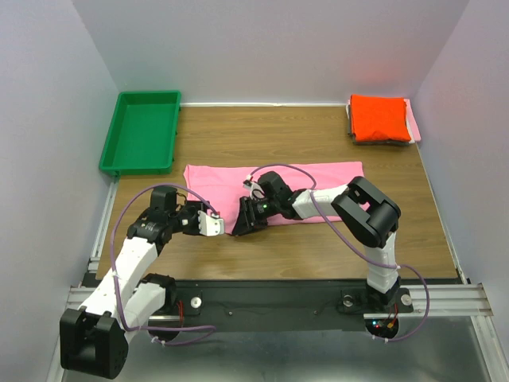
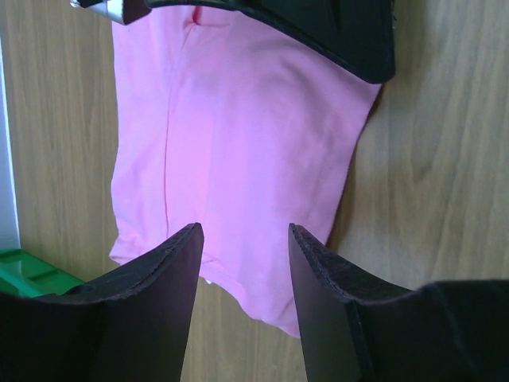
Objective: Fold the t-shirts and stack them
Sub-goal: Fold the tshirt
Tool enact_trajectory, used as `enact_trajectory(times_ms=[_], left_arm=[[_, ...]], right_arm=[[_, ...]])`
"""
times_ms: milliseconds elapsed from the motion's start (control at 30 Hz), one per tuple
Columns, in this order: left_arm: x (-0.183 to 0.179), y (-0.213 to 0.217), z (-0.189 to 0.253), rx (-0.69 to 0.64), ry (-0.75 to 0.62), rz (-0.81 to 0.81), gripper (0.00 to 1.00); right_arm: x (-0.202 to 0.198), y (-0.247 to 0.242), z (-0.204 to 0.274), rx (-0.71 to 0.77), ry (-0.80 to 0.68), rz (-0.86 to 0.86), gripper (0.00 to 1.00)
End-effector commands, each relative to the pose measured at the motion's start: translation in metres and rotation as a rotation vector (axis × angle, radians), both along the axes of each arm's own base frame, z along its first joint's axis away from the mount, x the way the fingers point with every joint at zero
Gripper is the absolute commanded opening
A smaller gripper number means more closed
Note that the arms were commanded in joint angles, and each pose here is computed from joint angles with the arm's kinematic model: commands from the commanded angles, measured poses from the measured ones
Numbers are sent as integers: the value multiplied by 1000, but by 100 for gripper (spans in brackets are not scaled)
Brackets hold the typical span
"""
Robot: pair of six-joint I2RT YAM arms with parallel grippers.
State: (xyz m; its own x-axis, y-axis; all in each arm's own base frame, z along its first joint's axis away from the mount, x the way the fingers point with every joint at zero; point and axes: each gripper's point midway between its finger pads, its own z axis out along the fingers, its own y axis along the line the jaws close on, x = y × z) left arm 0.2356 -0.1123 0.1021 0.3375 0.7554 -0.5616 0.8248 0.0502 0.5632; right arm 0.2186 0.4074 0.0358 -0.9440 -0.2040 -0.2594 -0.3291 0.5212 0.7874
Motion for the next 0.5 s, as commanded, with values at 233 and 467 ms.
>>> enact_trajectory(times_ms=[233, 467], left_arm=[[-5, -16, -5, 56, -6, -135, 55], [-16, -18, -13, 17, 72, -111, 54]], right_arm=[[0, 7, -10, -10, 47, -85, 13], [8, 19, 26, 79, -14, -4, 0]])
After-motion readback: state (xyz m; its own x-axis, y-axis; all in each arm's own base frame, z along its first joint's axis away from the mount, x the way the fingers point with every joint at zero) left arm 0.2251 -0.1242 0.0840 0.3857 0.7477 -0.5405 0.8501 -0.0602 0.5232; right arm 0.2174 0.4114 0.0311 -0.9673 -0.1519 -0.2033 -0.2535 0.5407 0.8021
